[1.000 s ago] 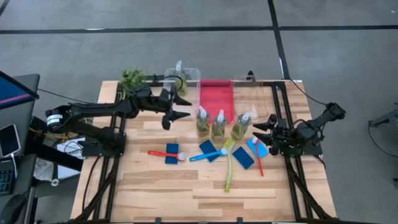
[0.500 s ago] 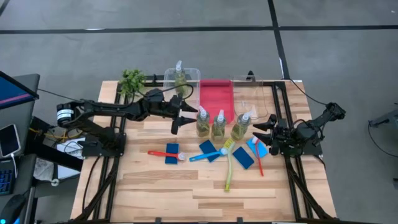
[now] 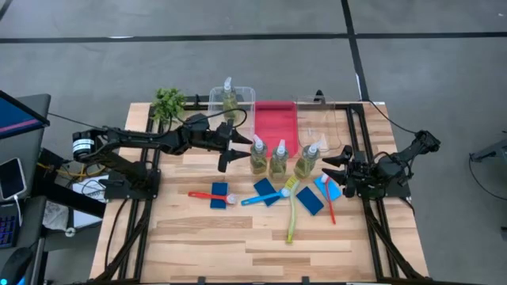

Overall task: Pick & Place Kitchen Sink Supplies
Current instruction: Put the yellow dish soap into the transparent container

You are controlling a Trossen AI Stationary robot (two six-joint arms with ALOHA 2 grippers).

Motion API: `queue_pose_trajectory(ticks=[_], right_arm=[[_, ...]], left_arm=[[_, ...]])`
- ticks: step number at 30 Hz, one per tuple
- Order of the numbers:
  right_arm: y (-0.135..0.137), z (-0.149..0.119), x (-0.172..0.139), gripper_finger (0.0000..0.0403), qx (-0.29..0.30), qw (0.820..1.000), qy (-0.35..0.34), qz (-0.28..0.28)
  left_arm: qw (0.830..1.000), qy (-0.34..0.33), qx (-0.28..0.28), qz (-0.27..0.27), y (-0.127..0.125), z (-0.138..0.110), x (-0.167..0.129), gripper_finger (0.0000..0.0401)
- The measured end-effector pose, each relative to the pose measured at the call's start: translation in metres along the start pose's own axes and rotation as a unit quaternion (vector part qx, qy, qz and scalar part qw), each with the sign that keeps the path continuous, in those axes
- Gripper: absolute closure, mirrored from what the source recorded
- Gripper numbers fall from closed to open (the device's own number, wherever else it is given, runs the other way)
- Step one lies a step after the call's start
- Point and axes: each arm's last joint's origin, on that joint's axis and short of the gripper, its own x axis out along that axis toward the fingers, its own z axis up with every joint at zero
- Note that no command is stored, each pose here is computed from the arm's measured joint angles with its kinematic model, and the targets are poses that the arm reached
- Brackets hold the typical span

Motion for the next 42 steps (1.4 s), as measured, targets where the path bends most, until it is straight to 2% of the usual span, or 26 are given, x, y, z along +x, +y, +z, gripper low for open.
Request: queue_pose_trajectory(ticks=[12, 30, 42], right_arm=[[0.0, 0.0, 0.0, 0.0194, 0.0, 1.0, 0.0, 0.0], [0.0, 0.0, 0.0, 0.0194, 0.0, 1.0, 0.0, 0.0], [0.0, 0.001, 0.0, 0.0194, 0.002, 1.0, -0.002, 0.001]], left_arm=[[1.0, -0.002, 0.001, 0.001, 0.0, 0.0, 0.0, 0.0186], [0.999, -0.014, 0.006, 0.042, -0.001, 0.003, 0.001, 0.0186], [0.999, -0.013, 0.005, 0.039, 0.002, -0.008, 0.012, 0.019]])
